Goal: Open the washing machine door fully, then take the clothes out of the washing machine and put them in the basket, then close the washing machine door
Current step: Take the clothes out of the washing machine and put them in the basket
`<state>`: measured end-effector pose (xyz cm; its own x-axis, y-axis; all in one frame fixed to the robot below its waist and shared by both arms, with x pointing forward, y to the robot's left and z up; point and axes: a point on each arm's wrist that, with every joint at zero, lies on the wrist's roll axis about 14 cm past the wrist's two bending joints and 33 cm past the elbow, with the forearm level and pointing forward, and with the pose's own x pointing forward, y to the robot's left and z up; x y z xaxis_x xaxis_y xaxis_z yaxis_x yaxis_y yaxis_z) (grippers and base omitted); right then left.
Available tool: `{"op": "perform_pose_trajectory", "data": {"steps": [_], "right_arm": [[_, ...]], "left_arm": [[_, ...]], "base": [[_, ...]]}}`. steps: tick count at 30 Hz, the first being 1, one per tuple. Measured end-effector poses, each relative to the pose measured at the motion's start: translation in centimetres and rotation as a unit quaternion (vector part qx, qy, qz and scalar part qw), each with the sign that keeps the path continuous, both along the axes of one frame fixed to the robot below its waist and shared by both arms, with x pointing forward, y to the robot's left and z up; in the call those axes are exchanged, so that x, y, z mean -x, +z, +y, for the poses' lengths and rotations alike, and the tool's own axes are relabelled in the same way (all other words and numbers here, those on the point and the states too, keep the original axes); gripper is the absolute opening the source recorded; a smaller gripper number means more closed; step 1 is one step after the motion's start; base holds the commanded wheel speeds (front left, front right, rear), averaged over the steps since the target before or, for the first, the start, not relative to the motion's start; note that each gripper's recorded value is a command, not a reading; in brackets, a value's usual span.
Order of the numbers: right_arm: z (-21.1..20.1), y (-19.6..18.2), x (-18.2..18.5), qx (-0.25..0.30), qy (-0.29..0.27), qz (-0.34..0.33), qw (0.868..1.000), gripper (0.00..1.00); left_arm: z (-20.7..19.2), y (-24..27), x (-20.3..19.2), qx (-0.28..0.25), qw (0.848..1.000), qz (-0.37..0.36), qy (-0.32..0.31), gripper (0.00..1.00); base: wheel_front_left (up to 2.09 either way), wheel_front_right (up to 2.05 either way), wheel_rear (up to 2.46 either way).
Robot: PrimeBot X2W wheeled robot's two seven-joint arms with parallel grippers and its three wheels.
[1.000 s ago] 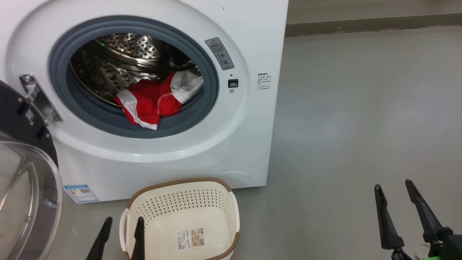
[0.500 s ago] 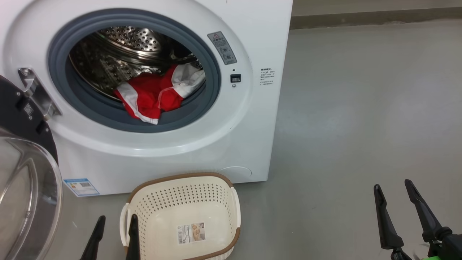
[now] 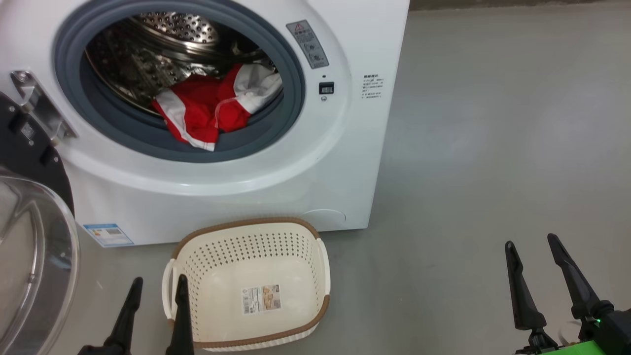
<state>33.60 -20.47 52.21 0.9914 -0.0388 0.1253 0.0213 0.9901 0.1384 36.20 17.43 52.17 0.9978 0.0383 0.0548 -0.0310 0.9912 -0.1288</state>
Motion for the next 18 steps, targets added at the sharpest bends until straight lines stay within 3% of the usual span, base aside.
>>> {"op": "perform_pose_trajectory", "data": {"steps": [18], "right_arm": [[1.1,-2.3,-4.1,0.003,0.018,0.029,0.999,1.0]], "left_arm": [[-1.3,-1.1,-5.9,0.008,1.0,0.005,-0.007,1.0]], "base": [[0.0,0.0,0.0]]}}
